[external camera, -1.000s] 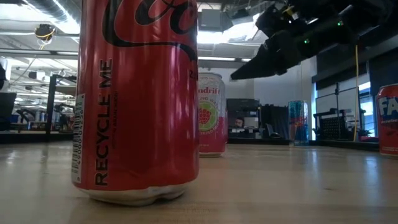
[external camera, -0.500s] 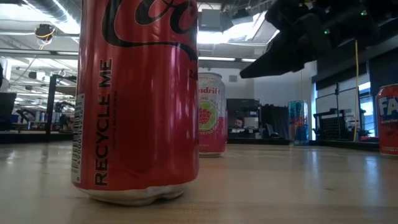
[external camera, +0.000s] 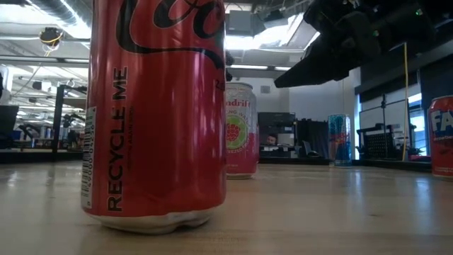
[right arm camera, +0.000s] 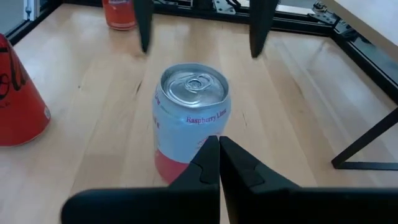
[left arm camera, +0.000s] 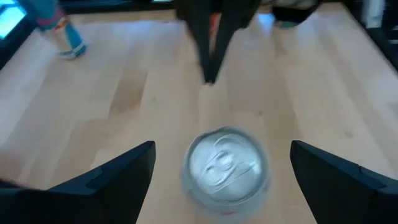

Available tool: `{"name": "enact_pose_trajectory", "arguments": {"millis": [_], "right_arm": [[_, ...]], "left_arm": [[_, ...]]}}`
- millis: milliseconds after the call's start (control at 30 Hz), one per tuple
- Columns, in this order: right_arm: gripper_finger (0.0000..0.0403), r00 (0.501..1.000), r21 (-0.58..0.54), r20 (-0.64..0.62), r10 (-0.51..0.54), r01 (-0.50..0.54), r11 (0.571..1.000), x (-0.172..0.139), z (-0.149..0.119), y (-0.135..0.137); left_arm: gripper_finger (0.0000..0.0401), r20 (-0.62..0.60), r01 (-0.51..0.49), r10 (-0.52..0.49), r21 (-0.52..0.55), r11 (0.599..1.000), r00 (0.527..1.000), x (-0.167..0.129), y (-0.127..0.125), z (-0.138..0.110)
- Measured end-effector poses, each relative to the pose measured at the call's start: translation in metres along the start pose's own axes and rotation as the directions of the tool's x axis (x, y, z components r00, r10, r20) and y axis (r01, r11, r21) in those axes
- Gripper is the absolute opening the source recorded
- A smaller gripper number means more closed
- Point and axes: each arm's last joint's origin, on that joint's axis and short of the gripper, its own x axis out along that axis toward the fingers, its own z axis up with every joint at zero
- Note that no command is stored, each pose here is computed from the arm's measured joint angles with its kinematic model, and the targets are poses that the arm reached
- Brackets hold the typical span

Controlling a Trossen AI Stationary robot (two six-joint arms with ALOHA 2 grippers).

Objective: Place canned beverage on shelf
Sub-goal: Put the pink soda can aligned with the other pink soda can on the shelf

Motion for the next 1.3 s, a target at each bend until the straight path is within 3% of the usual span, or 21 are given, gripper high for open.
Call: {"name": "enact_pose_trajectory", "arguments": {"millis": [433,967,1100,1300], "right_arm": [[0.0001,1.000,0.001,0.001,-0.002,0.002,1.000,0.000,0.000,-0.001],[0.0001,1.000,0.001,0.000,-0.002,0.002,1.000,0.000,0.000,-0.001],[0.0001,1.000,0.001,0.000,-0.002,0.002,1.000,0.000,0.000,-0.001],[0.0001,1.000,-0.005,0.002,-0.002,0.002,1.000,0.000,0.000,-0.001]], "left_arm": [[0.0353,0.081,0.000,0.002,-0.024,1.000,0.997,0.008,0.000,-0.021],[0.0351,0.041,0.011,-0.011,0.004,1.000,0.999,0.033,-0.003,-0.038],[0.0326,0.041,0.012,-0.012,0.004,1.000,0.999,0.033,-0.003,-0.038],[0.0252,0.046,0.022,-0.023,0.020,1.000,0.999,0.031,-0.003,-0.036]]}}
